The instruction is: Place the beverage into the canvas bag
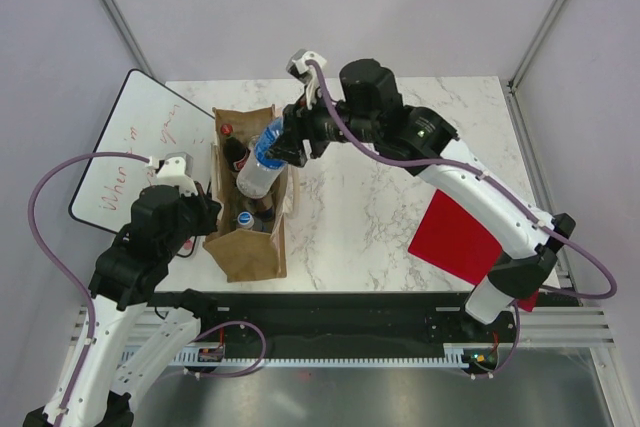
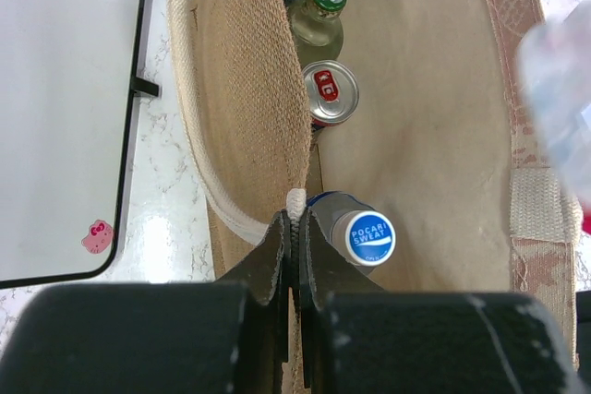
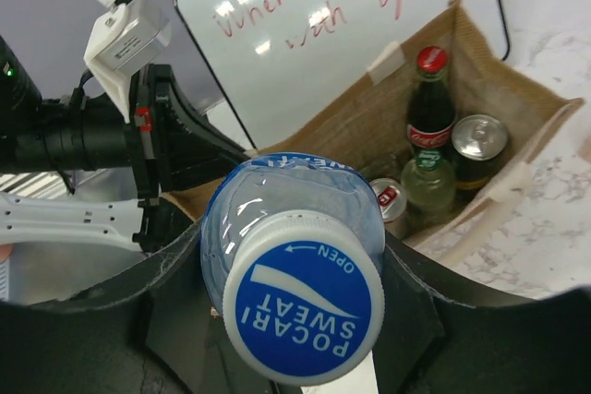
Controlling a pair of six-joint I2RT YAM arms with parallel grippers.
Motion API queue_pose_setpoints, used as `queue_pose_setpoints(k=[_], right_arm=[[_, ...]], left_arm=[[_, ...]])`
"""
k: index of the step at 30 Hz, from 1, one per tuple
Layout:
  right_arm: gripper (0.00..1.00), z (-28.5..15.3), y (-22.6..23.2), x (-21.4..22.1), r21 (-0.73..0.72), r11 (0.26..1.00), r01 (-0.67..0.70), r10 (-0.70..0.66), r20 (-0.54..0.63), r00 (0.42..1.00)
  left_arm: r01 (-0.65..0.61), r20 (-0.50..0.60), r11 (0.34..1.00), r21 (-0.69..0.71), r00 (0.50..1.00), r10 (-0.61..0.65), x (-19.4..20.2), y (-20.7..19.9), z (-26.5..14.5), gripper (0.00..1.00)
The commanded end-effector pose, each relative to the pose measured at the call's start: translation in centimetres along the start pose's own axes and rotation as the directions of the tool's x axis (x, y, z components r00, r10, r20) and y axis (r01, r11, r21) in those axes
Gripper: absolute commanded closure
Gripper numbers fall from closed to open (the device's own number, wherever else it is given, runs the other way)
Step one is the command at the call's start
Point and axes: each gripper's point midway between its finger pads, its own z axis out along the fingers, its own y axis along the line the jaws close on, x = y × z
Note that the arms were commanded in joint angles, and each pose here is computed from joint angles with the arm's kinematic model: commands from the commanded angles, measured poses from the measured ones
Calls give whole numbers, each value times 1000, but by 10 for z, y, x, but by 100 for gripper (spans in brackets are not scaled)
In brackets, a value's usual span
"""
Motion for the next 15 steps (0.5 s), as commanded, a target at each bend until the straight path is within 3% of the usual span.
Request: queue_pose_setpoints(k=[1, 8, 15], right_arm=[[100, 12, 34, -9, -103, 994, 48, -44, 45, 998], [100, 32, 40, 38, -84, 991, 103, -112, -104, 988], [100, 46, 52, 81, -163, 983, 89, -125, -229, 965]], left_arm=[[39, 39, 997, 62, 998, -41, -12, -13, -7, 98], [41, 44, 997, 64, 998, -44, -15, -14, -9, 98], [51, 48, 997, 58, 997, -53, -16, -13, -9, 98]])
